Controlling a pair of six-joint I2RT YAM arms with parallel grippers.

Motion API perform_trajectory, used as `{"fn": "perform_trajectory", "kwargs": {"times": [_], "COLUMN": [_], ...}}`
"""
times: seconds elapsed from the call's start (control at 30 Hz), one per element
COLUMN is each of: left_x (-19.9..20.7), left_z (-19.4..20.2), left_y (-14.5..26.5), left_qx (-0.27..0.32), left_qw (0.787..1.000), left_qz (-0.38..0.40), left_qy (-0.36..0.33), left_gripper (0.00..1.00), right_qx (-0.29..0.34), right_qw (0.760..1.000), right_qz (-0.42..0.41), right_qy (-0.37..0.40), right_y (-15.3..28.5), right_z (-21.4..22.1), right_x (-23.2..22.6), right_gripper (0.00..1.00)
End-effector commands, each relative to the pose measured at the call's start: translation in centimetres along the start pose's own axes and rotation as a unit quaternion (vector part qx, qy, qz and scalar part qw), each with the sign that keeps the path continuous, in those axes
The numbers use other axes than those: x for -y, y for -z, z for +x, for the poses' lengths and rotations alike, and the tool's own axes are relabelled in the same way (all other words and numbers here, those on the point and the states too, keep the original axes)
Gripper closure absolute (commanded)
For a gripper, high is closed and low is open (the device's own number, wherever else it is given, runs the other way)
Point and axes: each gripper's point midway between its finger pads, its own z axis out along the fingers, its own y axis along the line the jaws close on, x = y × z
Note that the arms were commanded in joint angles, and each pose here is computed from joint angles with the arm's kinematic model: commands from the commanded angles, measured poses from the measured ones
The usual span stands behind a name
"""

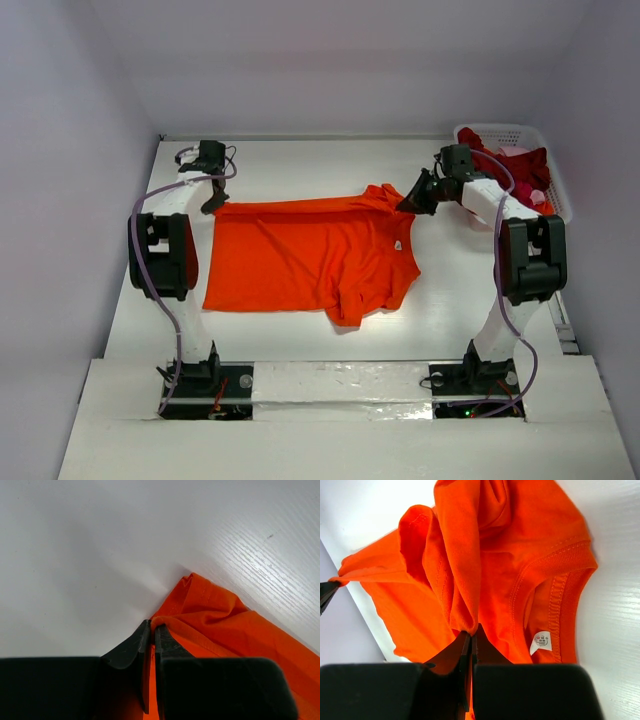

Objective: Fold and stack the t-shirts
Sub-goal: Fold the flattened tshirt in 1/3 of the way

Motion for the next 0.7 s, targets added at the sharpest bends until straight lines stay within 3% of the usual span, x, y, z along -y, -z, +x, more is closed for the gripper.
{"fn": "perform_trajectory", "kwargs": {"times": [0.0, 0.67], "left_x": [-0.6, -1.2], "left_z": [-1.3, 0.3], "left_y": [1.9, 1.9], "left_qx": [0.019, 0.000], "left_qw": [1.000, 1.000], "left_qz": [0.009, 0.010], "left_qy": [0.011, 0.004], "left_gripper": [1.00, 1.00], "right_qx": [0.031, 0.023], "right_qw": [0.999, 0.999], "right_qz": [-0.023, -0.021], "right_qy": [0.019, 0.017], "right_y": [1.7, 2.3], "right_z": [-1.1, 0.7], "right_x": [-1.4, -0.5], "right_gripper": [1.00, 1.00]}}
